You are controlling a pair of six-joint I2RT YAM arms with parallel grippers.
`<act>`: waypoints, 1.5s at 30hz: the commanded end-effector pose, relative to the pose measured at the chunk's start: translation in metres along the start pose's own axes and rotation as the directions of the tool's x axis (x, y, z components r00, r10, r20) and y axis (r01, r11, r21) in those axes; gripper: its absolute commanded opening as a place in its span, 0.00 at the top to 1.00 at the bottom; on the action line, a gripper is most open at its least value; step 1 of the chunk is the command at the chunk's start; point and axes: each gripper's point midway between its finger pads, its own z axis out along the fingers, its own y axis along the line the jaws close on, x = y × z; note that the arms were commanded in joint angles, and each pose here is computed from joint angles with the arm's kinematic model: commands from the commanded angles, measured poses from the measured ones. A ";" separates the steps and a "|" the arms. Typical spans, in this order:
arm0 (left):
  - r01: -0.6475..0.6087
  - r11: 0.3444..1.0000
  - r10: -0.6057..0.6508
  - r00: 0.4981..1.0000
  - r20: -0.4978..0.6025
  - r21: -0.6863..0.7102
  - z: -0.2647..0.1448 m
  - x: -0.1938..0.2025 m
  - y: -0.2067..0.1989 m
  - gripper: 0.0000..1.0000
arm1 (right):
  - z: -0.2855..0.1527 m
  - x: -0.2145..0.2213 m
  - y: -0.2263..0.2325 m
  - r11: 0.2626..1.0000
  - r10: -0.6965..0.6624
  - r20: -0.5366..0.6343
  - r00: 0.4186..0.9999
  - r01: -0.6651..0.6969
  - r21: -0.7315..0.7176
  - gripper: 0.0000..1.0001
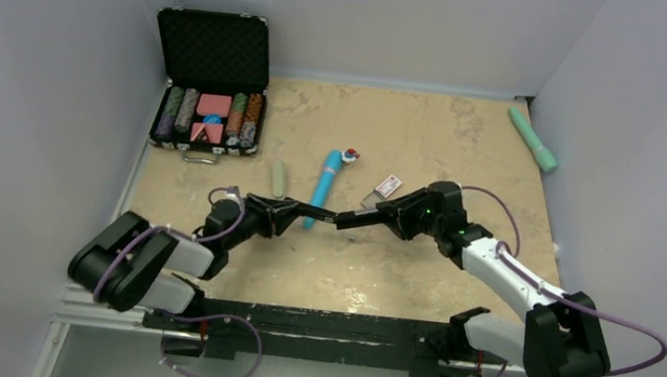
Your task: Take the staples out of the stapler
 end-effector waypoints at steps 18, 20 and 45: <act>-0.142 0.894 0.323 0.861 0.393 -0.424 -0.088 -0.046 -0.033 1.00 | 0.025 -0.016 -0.098 0.795 -0.069 -0.033 0.997 0.075 0.603 1.00; -0.171 0.893 0.336 0.868 0.365 -0.416 -0.081 -0.042 -0.035 1.00 | 0.020 -0.019 -0.090 0.799 -0.084 -0.025 0.996 0.082 0.595 1.00; -0.726 0.636 0.771 0.593 0.230 -0.261 -0.091 -0.011 -0.130 1.00 | -0.072 0.045 0.120 0.863 -0.470 0.034 0.882 0.467 -0.193 1.00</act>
